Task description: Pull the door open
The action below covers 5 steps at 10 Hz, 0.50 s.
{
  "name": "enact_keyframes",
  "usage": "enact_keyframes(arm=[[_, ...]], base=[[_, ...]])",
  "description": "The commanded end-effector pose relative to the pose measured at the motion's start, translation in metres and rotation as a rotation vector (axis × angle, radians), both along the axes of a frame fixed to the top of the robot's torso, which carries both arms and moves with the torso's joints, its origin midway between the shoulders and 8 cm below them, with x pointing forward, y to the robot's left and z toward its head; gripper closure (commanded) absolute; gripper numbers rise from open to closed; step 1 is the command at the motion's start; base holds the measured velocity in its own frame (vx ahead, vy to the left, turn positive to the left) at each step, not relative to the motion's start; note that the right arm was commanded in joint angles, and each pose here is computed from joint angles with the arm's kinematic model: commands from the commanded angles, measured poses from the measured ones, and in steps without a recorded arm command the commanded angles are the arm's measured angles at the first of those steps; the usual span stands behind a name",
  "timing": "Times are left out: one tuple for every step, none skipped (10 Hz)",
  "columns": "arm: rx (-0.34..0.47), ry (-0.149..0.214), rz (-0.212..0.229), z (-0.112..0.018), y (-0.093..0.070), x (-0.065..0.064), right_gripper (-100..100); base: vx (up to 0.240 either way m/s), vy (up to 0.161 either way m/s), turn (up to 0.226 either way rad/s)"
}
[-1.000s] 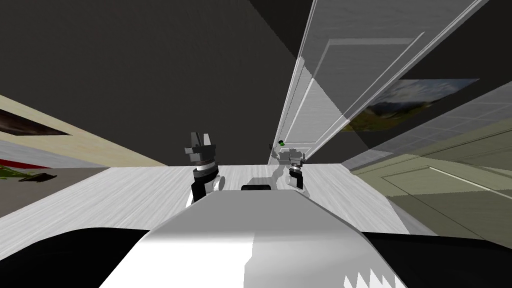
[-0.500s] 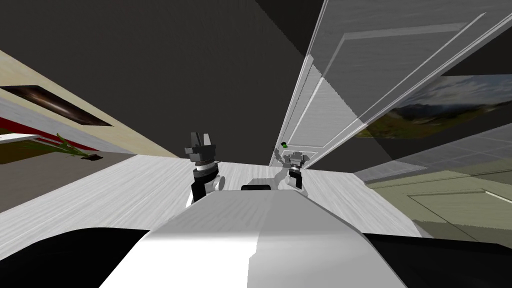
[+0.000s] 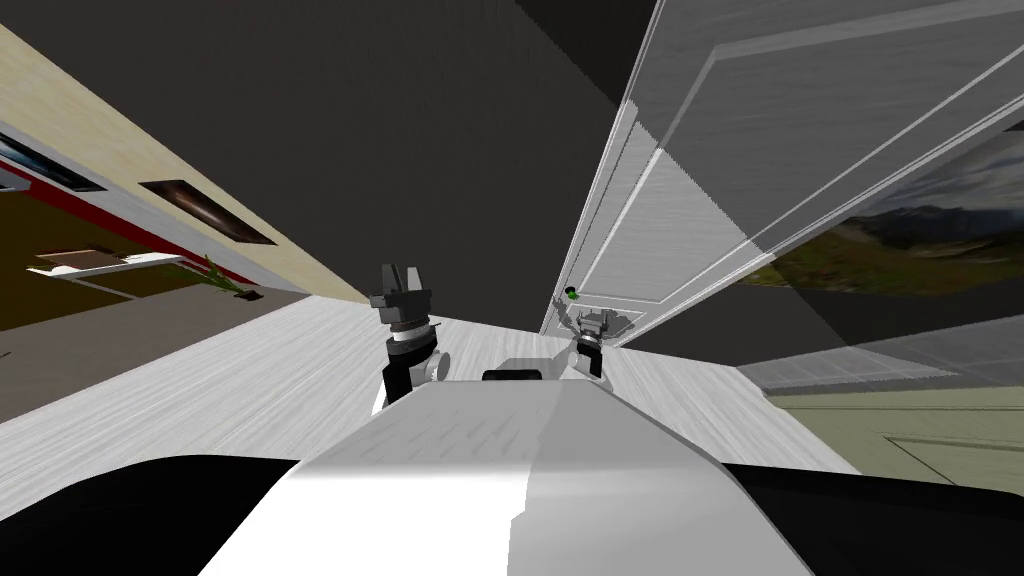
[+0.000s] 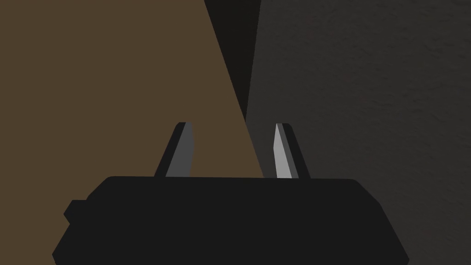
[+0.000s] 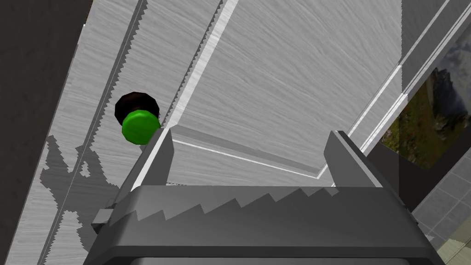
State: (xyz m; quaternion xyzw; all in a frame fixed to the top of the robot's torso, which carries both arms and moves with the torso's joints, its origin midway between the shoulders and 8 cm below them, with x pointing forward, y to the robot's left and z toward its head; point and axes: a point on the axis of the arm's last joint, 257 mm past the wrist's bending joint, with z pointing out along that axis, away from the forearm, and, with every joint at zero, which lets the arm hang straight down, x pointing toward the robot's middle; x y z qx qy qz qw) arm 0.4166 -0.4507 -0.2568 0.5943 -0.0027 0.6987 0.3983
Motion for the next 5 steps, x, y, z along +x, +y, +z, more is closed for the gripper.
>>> enact_keyframes(arm=[[0.031,-0.002,-0.004,-0.007,-0.004,0.000,-100],[0.057,-0.004,-0.008,-0.013,-0.006,-0.001,-100],[0.082,-0.006,-0.011,-0.019,-0.008,-0.001,-100],[0.108,-0.008,-0.015,-0.025,-0.010,-0.001,-100],[0.134,-0.009,-0.019,-0.031,-0.012,-0.002,-100]], base=[[-0.020,-0.070,0.120],[-0.013,-0.092,0.206],[-0.007,-0.100,0.236],[-0.020,-0.112,0.186],[-0.033,-0.132,0.249]])
